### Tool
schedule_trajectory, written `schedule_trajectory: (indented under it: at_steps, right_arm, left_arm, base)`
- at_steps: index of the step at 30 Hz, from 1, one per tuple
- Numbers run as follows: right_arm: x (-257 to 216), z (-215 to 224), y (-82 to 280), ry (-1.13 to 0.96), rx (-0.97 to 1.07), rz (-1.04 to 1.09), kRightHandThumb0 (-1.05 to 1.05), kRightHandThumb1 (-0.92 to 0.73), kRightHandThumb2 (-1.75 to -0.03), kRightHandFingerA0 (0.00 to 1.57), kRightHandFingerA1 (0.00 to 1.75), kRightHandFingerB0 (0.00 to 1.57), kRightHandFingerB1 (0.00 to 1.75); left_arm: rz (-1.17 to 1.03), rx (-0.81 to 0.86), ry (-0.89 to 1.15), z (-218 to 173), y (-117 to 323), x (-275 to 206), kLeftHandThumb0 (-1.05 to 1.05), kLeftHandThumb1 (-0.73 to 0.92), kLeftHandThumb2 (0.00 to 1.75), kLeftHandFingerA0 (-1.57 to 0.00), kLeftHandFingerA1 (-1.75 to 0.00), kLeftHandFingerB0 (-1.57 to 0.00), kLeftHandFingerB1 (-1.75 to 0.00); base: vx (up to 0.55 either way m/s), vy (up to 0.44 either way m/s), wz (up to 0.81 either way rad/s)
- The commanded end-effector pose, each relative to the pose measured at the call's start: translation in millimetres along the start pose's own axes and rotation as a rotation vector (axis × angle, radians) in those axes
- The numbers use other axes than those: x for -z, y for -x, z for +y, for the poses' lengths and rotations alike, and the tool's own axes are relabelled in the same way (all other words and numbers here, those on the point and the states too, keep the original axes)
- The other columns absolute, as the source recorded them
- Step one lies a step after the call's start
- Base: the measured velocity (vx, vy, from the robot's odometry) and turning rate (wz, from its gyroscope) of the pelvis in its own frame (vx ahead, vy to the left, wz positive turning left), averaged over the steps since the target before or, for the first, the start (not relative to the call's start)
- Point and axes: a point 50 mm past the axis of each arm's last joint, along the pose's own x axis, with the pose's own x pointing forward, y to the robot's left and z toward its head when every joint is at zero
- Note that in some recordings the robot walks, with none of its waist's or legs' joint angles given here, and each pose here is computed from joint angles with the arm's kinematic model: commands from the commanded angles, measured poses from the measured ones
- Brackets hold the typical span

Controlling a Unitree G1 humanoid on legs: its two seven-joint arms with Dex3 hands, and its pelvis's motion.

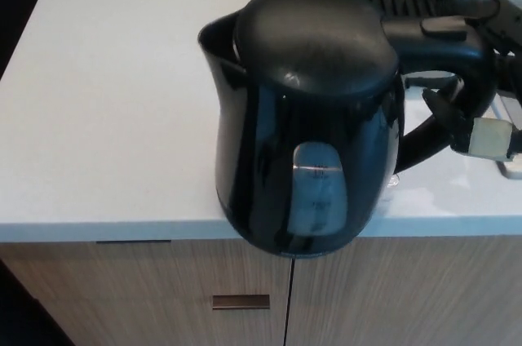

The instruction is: Pick up a kettle using the right hand on left side of the counter and then walk right towards the kettl base and turn on the kettle

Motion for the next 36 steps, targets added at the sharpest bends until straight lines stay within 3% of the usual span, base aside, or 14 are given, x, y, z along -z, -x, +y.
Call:
schedule_trajectory:
  at_steps: [1,2,4,5,7,8,11,14,16,19,23,27,28,36]
  right_arm:
    - [8.2,4.6,1.2,0.008,-0.051,0.060,-0.07,-0.57,-1.04,1.10,1.46,0.91,0.77]
    - [7.9,4.7,1.8,0.000,-0.041,0.050,-0.09,-0.56,-1.05,1.03,1.57,0.93,0.82]
    - [8.3,4.6,2.8,0.012,-0.018,0.037,-0.09,-0.56,-1.07,0.93,1.64,0.97,0.91]
    - [6.5,5.4,2.4,0.025,0.010,0.037,-0.11,-0.53,-1.13,0.95,1.65,0.96,1.24]
    - [5.9,5.9,3.4,0.031,0.020,0.039,-0.11,-0.53,-1.13,0.95,1.65,0.96,1.24]
    - [4.1,7.6,2.6,0.030,0.044,0.039,-0.10,-0.49,-1.20,0.98,1.67,0.91,1.43]
    - [0.9,9.9,0.8,0.040,0.089,0.041,-0.15,-0.48,-1.25,0.93,1.75,0.81,1.55]
    - [-1.7,13.4,-2.2,0.067,0.111,0.051,-0.18,-0.48,-1.26,0.95,1.75,0.80,1.59]
    - [-4.8,15.5,-6.9,0.066,0.123,0.074,-0.24,-0.59,-1.09,0.87,1.75,0.70,1.64]
    - [-7.5,17.6,-14.6,0.043,0.149,0.103,-0.22,-0.57,-1.07,0.88,1.75,0.67,1.70]
    - [-2.3,20.7,-30.1,-0.082,0.214,0.149,-0.23,-0.42,-1.33,0.93,1.75,0.78,1.63]
    - [-1.8,21.4,-32.5,-0.096,0.225,0.151,-0.23,-0.42,-1.33,0.93,1.75,0.78,1.63]
    - [-0.8,22.9,-40.3,-0.155,0.246,0.172,-0.23,-0.38,-1.37,0.90,1.75,0.75,1.68]
    - [-3.2,25.7,-52.8,-0.204,0.266,0.175,-0.22,-0.43,-1.30,0.88,1.75,0.75,1.67]
  left_arm:
    - [-0.124,0.002,-0.019,4.6,0.0,-14.2,0.13,0.57,1.09,-0.95,-0.90,-0.88,-0.87]
    - [-0.123,0.004,-0.019,5.0,-0.1,-14.1,0.13,0.57,1.08,-0.94,-0.90,-0.87,-0.87]
    - [-0.121,0.005,-0.027,5.9,0.3,-13.3,0.11,0.61,1.01,-0.96,-0.84,-0.89,-0.83]
    - [-0.123,0.002,-0.028,6.8,0.8,-13.2,0.14,0.55,1.10,-0.95,-0.93,-0.90,-0.89]
    - [-0.121,0.001,-0.030,7.8,1.8,-12.2,0.14,0.55,1.10,-0.95,-0.93,-0.90,-0.89]
    - [-0.110,-0.005,-0.022,9.3,1.0,-11.4,0.15,0.57,1.05,-0.95,-0.91,-0.90,-0.87]
    - [-0.118,-0.009,-0.023,10.0,3.0,-9.9,0.16,0.54,1.08,-0.96,-0.92,-0.91,-0.89]
    - [-0.116,-0.013,-0.025,12.1,4.5,-8.3,0.15,0.55,1.07,-0.94,-0.91,-0.90,-0.88]
    - [-0.119,-0.013,-0.020,12.3,4.5,-8.3,0.15,0.56,1.08,-0.94,-0.90,-0.90,-0.88]
    - [-0.116,-0.014,-0.019,11.9,4.6,-7.4,0.12,0.58,1.06,-0.95,-0.90,-0.90,-0.88]
    - [-0.114,-0.018,-0.022,12.9,6.5,-5.9,0.13,0.56,1.08,-0.91,-0.89,-0.87,-0.87]
    - [-0.114,-0.019,-0.023,13.0,6.5,-5.9,0.13,0.56,1.08,-0.91,-0.89,-0.87,-0.87]
    - [-0.103,-0.018,-0.036,15.0,8.8,-3.0,0.09,0.65,0.96,-0.89,-0.85,-0.85,-0.82]
    - [-0.092,-0.015,-0.028,16.9,10.8,-0.2,0.12,0.64,0.99,-0.90,-0.88,-0.86,-0.84]
  base:
    - [0.00,0.000,0.00]
    - [0.00,0.000,0.00]
    - [0.00,0.000,0.00]
    - [0.00,0.000,0.00]
    - [0.00,0.000,0.00]
    - [0.00,0.000,0.00]
    - [0.00,0.000,0.00]
    - [0.00,0.000,0.00]
    - [0.00,0.000,0.00]
    - [0.00,0.000,0.00]
    - [0.00,0.000,0.00]
    - [0.00,0.000,0.00]
    - [0.00,0.000,0.00]
    - [0.00,0.000,0.00]
